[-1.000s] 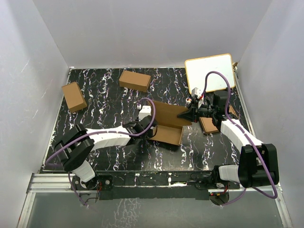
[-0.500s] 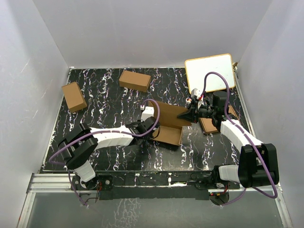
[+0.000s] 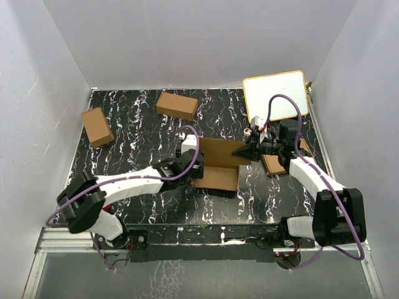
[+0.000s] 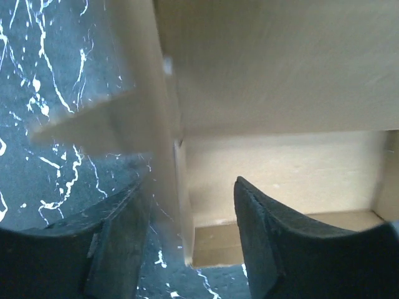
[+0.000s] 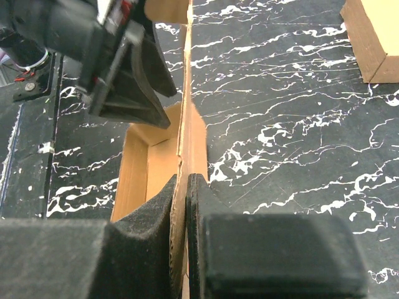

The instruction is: Fold the paper box

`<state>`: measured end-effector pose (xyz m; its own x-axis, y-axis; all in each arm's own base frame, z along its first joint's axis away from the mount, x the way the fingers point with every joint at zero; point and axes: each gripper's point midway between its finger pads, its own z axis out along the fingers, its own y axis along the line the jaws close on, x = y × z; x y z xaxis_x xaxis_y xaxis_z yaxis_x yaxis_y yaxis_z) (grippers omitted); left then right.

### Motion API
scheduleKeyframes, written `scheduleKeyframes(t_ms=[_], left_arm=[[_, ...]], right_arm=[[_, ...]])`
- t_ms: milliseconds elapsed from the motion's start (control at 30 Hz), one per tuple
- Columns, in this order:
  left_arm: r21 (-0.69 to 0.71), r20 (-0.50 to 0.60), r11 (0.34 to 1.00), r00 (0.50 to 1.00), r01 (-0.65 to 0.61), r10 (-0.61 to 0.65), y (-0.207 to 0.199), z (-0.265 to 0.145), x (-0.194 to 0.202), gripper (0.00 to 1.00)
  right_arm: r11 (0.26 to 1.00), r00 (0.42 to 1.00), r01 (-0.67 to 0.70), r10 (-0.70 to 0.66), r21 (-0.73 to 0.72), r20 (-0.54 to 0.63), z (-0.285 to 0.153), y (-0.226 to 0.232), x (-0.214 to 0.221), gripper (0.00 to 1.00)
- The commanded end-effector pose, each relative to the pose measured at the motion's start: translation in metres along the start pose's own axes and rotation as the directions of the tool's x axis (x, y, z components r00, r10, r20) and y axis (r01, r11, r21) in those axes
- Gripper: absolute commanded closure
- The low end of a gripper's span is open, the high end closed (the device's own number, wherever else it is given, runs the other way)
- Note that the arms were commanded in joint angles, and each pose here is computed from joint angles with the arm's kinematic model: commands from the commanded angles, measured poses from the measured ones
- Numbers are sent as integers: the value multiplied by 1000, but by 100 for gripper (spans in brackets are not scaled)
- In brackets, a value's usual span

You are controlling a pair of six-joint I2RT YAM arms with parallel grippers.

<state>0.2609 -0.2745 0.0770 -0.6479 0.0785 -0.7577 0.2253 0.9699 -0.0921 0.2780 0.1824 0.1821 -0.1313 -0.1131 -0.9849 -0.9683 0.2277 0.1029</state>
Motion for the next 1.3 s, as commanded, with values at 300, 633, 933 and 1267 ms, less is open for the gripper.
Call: scheduleKeyframes(t_ms=[300,633,933,1267], left_arm=[[405,326,914,939,-38,-106,-2,-104,-53,18],[467,430,883,883,-38,-190,34,-143,-66,5],[547,365,834,918,-77,-155,30,-124,-76,11],[641,320,754,943,-142,-94,10,-119,-87,8]], right_arm=[[984,987,154,-151,-84,47,-4,8,-20,92],[964,975,216,-203,-154,95,-9,16,-24,92],[970,982,180,-168,-164,87,-8,12,-20,92],[979,994,105,-96,-172,60,-3,-2,-12,92]])
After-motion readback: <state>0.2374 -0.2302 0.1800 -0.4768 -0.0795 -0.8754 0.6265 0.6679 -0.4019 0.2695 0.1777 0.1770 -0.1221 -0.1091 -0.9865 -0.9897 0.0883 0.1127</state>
